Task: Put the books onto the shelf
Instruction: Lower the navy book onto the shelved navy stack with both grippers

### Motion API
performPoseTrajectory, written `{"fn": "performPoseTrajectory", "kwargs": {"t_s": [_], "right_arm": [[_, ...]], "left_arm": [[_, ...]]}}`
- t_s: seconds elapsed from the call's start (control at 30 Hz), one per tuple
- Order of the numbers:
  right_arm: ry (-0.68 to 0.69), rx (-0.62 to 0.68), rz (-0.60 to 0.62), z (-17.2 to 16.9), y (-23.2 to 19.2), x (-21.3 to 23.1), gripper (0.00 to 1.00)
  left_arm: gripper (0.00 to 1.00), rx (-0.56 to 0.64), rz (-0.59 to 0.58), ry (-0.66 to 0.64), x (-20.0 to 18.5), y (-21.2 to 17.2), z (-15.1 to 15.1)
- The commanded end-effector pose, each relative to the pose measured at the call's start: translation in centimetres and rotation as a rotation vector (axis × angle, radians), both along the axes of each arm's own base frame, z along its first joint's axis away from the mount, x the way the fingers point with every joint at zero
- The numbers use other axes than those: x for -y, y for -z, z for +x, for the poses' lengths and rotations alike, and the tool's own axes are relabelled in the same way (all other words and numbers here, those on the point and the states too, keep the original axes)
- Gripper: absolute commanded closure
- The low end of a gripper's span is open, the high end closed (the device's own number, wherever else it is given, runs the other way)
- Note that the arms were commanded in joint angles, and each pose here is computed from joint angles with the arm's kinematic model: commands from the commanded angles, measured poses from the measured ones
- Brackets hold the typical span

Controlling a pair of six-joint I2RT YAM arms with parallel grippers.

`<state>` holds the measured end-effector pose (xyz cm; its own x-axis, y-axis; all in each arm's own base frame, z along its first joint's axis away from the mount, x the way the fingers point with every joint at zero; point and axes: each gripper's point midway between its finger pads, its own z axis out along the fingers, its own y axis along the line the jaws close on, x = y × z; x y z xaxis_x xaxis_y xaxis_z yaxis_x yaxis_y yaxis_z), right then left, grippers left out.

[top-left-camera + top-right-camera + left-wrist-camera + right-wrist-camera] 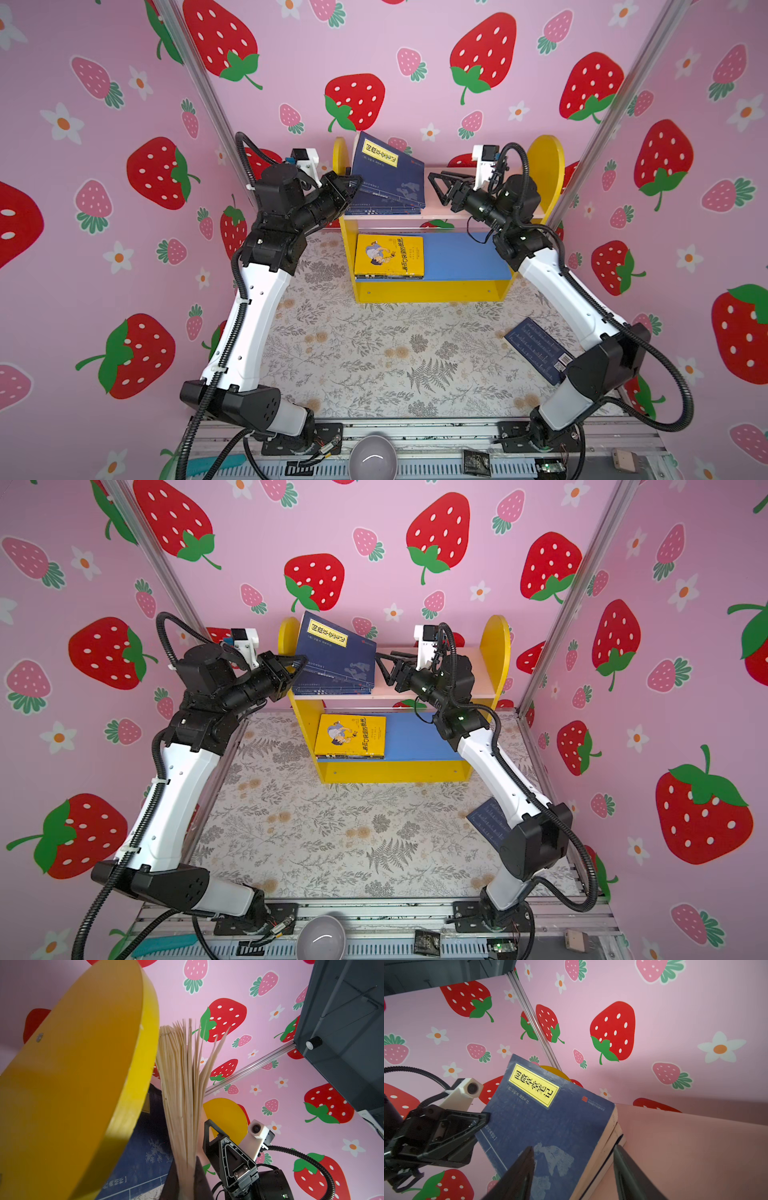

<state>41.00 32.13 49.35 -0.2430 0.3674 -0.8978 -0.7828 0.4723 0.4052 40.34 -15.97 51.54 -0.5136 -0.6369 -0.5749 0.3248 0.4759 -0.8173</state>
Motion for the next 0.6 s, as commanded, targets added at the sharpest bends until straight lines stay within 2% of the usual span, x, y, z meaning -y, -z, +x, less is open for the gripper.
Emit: {"fn": "performPoseTrajectory", "kwargs": {"t_s": [0.0, 0.33, 0.57], "right_arm": [[0.01, 0.026, -0.014, 0.3, -0.5, -0.1, 0.39], [-0.024, 0.103, -0.118, -0.2, -0.5, -2.7, 0.44], [0.035, 0.143, -0.197, -0.3, 0.1, -3.9, 0.45]], "left_arm": [[1.0, 0.09, -0.016, -0.044, -1.1, -3.3, -1.4], [1.0, 0.049, -0.021, -0.035, -1.7, -3.0, -0.8], [1.0, 0.016, -0.053, -0.001, -1.4, -2.3, -0.3]]}}
